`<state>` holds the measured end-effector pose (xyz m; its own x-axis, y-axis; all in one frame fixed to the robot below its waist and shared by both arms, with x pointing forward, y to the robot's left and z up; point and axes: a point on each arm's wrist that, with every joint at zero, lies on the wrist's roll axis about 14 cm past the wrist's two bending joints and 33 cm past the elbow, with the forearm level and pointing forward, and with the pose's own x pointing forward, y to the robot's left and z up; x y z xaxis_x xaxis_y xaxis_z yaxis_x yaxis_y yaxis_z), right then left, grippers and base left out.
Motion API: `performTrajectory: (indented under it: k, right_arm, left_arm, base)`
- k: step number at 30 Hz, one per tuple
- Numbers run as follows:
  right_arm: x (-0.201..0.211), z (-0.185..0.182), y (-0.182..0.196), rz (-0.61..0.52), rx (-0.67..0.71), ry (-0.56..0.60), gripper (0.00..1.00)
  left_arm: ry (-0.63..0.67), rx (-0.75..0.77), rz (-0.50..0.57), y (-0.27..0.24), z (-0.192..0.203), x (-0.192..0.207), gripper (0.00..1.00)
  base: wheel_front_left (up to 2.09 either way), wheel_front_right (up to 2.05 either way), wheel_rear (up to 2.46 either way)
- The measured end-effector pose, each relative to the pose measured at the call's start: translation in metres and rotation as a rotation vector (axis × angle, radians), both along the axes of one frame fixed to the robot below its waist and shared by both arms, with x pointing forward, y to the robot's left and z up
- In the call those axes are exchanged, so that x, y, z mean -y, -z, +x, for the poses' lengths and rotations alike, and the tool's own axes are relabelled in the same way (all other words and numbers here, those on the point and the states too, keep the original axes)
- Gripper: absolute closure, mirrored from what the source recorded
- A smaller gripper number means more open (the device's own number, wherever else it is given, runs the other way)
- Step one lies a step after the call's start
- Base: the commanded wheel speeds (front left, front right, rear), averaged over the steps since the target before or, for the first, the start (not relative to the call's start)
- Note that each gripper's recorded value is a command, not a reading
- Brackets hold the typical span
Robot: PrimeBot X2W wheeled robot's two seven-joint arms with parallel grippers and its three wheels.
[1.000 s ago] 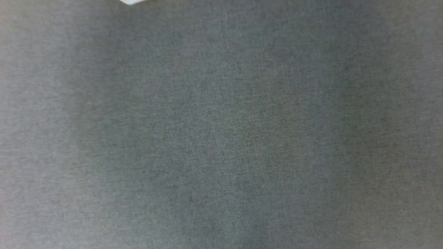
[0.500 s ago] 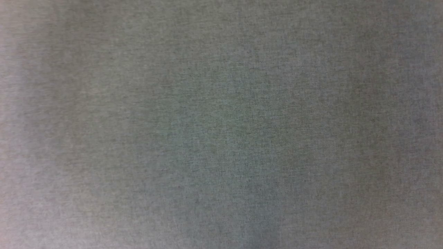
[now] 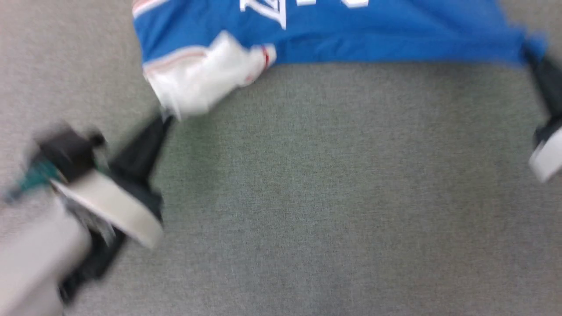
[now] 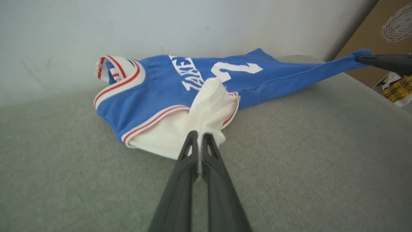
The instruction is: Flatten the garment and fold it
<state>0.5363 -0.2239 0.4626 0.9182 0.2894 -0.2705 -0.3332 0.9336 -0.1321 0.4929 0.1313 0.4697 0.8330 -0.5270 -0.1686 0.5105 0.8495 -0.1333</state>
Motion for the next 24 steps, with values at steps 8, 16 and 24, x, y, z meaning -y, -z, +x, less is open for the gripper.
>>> performTrajectory:
  k: [8, 16, 24]
  right_arm:
    - [0.015, -0.104, 0.045, 0.016, -0.207, 0.12, 1.0]
    - [0.038, -0.199, 0.085, 0.008, -0.454, 0.231, 1.0]
    - [0.038, -0.255, 0.101, 0.029, -0.62, 0.255, 1.0]
  left_arm:
    - [-0.132, -0.487, -0.061, 0.085, -0.13, 0.001, 1.0]
    - [-0.117, -0.767, -0.138, 0.098, -0.197, 0.012, 1.0]
    - [-0.111, -1.036, -0.153, 0.11, -0.276, 0.01, 1.0]
  base:
    - [0.0, 0.0, 0.0]
    - [0.0, 0.0, 0.0]
    - [0.0, 0.0, 0.0]
